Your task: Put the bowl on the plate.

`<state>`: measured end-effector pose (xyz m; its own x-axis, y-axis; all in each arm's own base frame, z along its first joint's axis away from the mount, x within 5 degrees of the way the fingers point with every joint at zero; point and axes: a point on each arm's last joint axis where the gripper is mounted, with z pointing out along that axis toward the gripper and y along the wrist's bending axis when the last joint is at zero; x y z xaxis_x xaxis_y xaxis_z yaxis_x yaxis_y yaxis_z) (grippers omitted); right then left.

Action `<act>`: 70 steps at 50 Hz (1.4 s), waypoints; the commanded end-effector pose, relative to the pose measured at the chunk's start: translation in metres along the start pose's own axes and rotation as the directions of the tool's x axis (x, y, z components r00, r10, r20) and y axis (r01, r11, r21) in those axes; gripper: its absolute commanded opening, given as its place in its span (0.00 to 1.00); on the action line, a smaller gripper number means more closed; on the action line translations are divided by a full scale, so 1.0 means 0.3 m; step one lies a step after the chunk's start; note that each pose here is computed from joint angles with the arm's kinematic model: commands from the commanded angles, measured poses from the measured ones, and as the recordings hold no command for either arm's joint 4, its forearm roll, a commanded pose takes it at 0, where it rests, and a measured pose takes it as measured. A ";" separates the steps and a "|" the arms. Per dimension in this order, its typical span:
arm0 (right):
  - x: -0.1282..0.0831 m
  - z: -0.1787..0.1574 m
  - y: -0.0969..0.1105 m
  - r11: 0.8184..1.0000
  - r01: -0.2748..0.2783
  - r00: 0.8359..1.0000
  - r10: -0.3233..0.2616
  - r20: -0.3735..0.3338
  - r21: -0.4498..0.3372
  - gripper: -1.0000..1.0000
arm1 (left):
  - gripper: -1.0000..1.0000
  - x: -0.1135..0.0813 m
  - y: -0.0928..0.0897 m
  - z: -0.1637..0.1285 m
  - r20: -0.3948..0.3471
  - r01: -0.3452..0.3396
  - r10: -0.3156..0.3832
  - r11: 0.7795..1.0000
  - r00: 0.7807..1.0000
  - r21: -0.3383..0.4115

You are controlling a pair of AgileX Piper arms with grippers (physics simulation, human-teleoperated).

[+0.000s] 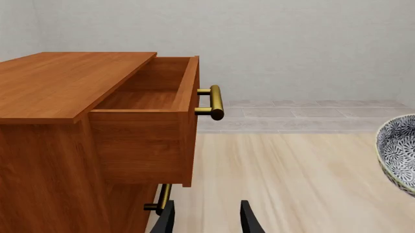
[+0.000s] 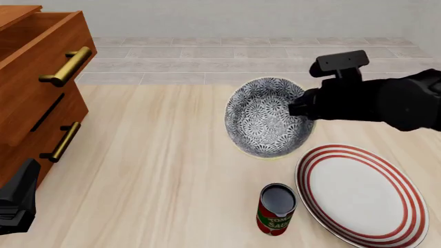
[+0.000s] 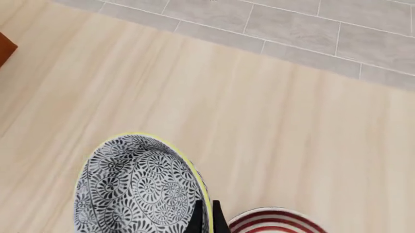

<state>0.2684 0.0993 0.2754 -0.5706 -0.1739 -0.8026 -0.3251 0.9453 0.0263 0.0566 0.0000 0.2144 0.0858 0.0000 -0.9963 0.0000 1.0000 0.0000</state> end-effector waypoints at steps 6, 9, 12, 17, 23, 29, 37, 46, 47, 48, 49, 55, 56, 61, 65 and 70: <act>0.048 -0.112 -0.067 0.996 -0.072 0.997 0.070 0.023 0.058 0.00 | 1.00 0.000 0.000 0.000 0.000 0.000 0.000 1.000 1.000 0.000; 0.057 -0.129 -0.080 0.994 -0.077 0.997 0.076 0.022 0.072 0.00 | 1.00 0.000 0.000 0.000 0.000 0.000 0.000 1.000 1.000 0.000; 0.060 -0.139 -0.086 0.994 -0.078 0.997 0.077 0.021 0.079 0.00 | 1.00 0.000 0.000 0.000 0.000 0.000 0.000 1.000 1.000 0.000; 0.077 -0.175 -0.101 0.991 -0.091 0.996 0.089 0.024 0.098 0.00 | 1.00 0.000 0.000 0.000 0.000 0.000 0.000 1.000 1.000 0.000; 0.100 -0.208 -0.115 0.987 -0.107 0.994 0.104 0.025 0.118 0.00 | 1.00 0.000 0.000 0.000 0.000 0.000 0.000 1.000 1.000 0.000; 0.138 -0.248 -0.128 0.981 -0.130 0.991 0.129 0.020 0.141 0.00 | 1.00 0.000 0.000 0.000 0.000 0.000 0.000 1.000 1.000 0.000; 0.175 -0.247 -0.141 0.975 -0.153 0.988 0.153 0.010 0.159 0.00 | 1.00 0.000 0.000 0.000 0.000 0.000 0.000 1.000 1.000 0.000; 0.217 -0.276 -0.153 0.967 -0.176 0.984 0.177 0.011 0.185 0.00 | 1.00 0.000 0.000 0.000 0.000 0.000 0.000 1.000 1.000 0.000; 0.217 -0.276 -0.153 0.967 -0.176 0.984 0.177 0.011 0.185 0.00 | 1.00 0.000 0.000 0.000 0.000 0.000 0.000 1.000 1.000 0.000; 0.221 -0.281 -0.156 0.965 -0.181 0.983 0.182 0.013 0.190 0.00 | 1.00 0.000 0.000 0.000 0.000 0.000 0.000 1.000 1.000 0.000; 0.226 -0.284 -0.157 0.964 -0.183 0.983 0.184 0.012 0.193 0.00 | 1.00 0.000 0.000 0.000 0.000 0.000 0.000 1.000 1.000 0.000; 0.240 -0.308 -0.174 0.953 -0.202 0.979 0.203 0.022 0.224 0.00 | 1.00 0.000 0.000 0.000 0.000 0.000 0.000 1.000 1.000 0.000; 0.244 -0.311 -0.177 0.952 -0.205 0.979 0.205 0.021 0.229 0.00 | 1.00 0.000 0.000 0.000 0.000 0.000 0.000 1.000 1.000 0.000; 0.268 -0.313 -0.188 0.945 -0.214 0.976 0.217 0.015 0.249 0.00 | 1.00 0.000 0.000 0.000 0.000 0.000 0.000 1.000 1.000 0.000; 0.287 -0.316 -0.197 0.938 -0.221 0.974 0.226 0.010 0.266 0.00 | 1.00 0.000 0.000 0.000 0.000 0.000 0.000 1.000 1.000 0.000; 0.307 -0.315 -0.207 0.932 -0.228 0.971 0.237 0.001 0.283 0.00 | 1.00 0.000 0.000 0.000 0.000 0.000 0.000 1.000 1.000 0.000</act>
<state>0.1714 0.0063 0.2629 -0.6243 0.0243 -0.7808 -0.0059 0.9993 0.0358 0.0566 0.0000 0.2144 0.0858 0.0000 -0.9963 0.0000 1.0000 0.0000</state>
